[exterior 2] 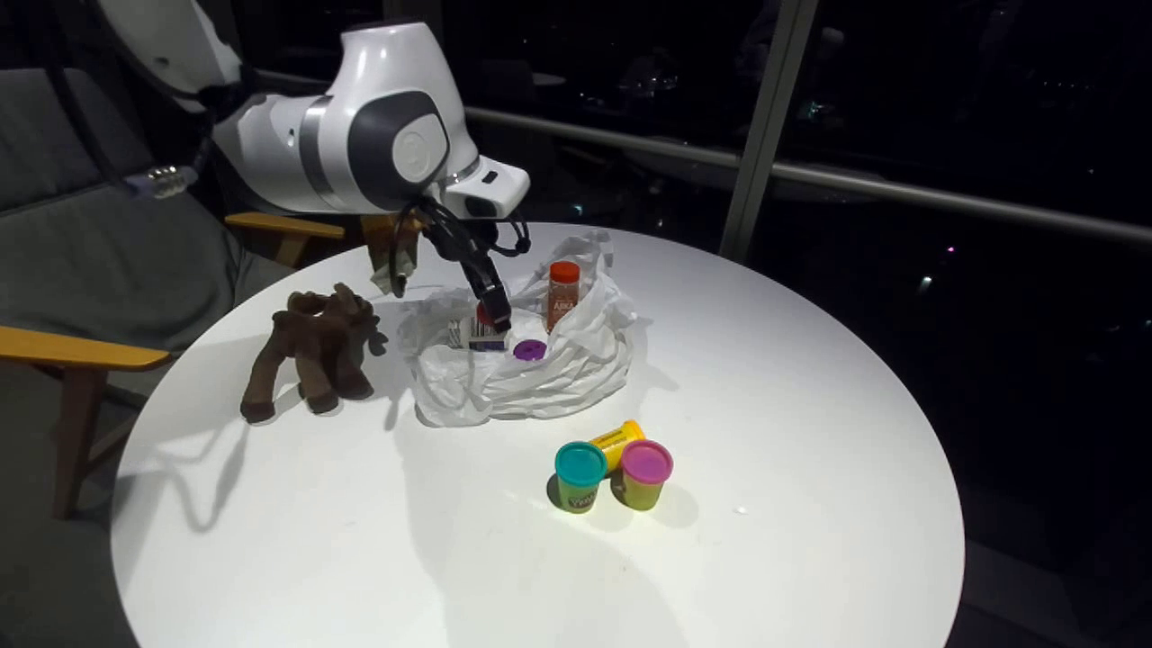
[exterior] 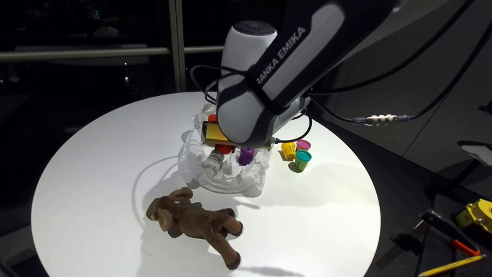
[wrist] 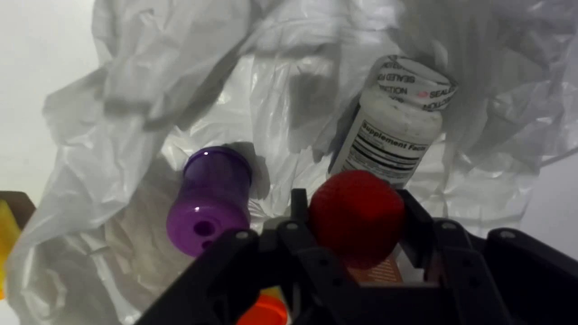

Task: Pick the objects on the table and put them in the plastic bag

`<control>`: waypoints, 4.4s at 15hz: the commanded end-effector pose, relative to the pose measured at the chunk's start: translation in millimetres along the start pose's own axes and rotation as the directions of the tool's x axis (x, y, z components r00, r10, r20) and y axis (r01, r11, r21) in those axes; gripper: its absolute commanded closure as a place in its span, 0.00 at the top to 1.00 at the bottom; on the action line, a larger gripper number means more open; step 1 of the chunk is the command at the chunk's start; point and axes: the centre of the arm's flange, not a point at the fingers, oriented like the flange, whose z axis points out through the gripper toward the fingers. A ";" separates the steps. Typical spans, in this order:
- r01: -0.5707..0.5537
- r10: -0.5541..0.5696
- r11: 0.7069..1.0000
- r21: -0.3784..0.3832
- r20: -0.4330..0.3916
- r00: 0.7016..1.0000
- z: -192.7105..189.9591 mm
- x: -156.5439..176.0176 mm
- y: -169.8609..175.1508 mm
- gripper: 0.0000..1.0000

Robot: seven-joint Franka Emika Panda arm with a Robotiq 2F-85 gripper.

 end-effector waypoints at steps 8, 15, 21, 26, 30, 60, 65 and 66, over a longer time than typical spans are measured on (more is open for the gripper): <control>-0.065 0.064 0.998 -0.003 -0.135 0.989 20.2 28.2 -29.7 0.80; -0.023 0.021 0.999 -0.040 -0.043 0.999 -28.7 22.5 9.7 1.00; 0.008 0.013 0.984 -0.176 0.121 0.993 -103.5 11.2 72.5 1.00; 0.053 0.029 0.962 -0.269 0.290 0.957 -133.3 18.5 150.1 1.00; 0.129 -0.022 0.966 -0.224 0.428 0.904 -108.4 19.6 185.1 1.00; -0.122 0.137 0.963 -0.241 0.048 0.989 21.0 9.5 210.3 0.66; -0.127 0.139 0.962 -0.242 0.031 0.990 17.8 13.0 209.0 0.29; -0.129 0.140 0.961 -0.244 0.030 0.990 11.3 13.1 209.1 0.27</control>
